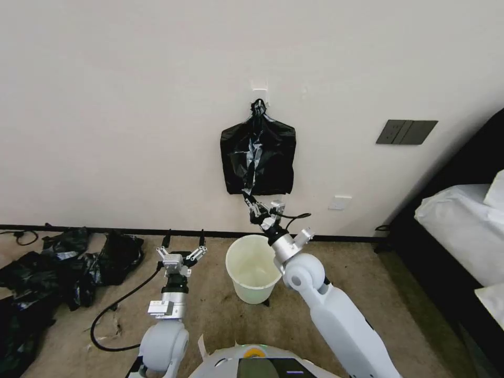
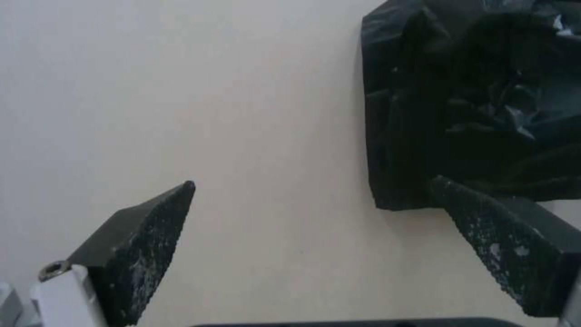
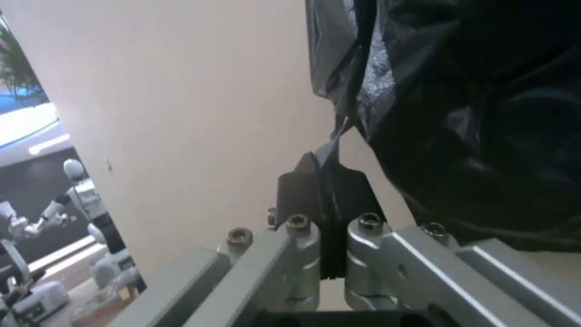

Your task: Place a trash bag onto the trash bin.

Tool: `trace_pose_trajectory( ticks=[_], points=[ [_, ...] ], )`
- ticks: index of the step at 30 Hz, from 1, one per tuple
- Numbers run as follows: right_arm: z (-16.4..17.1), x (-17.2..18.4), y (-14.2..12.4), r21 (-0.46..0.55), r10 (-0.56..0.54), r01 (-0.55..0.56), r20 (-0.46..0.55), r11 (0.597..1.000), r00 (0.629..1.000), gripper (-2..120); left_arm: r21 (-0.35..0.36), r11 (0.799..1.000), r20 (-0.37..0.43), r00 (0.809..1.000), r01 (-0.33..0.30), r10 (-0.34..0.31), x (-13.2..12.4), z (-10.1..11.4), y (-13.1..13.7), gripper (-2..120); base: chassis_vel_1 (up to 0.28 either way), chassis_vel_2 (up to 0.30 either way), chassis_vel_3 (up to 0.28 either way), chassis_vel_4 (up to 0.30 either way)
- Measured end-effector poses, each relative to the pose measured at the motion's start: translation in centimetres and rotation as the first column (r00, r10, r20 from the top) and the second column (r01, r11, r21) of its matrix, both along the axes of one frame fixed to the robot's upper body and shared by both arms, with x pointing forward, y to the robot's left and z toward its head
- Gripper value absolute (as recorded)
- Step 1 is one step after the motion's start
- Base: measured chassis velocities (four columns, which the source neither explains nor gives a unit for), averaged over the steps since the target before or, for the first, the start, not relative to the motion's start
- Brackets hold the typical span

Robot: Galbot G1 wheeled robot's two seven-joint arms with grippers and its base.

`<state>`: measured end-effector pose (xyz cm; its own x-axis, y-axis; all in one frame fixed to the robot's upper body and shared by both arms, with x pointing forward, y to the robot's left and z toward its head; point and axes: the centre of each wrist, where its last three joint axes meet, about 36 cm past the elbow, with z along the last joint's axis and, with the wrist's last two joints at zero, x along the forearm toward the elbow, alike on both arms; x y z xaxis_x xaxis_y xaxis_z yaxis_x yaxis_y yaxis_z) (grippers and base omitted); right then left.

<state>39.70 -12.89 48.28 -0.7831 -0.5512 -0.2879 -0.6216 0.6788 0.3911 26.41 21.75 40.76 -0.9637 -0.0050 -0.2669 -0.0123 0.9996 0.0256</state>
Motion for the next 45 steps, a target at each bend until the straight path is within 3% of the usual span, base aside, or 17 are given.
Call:
trace_pose_trajectory(
  ticks=[20, 45],
  points=[
    [-4.1, -5.5, -0.9, -0.193, 0.014, -0.008, 0.025, 0.981, 1.0, 0, -0.001, 1.0, 0.007, 1.0, 0.007, -0.007, 0.0, 0.2, -0.2, 100, 0.0, 0.0, 0.0, 0.0],
    [-6.2, -8.0, -0.6, -0.24, 0.011, -0.003, 0.031, 0.971, 0.999, 0, -0.005, 1.0, 0.003, 1.0, 0.011, -0.011, 0.1, -0.2, -0.3, 100, 0.0, 0.0, 0.0, 0.0]
  ],
)
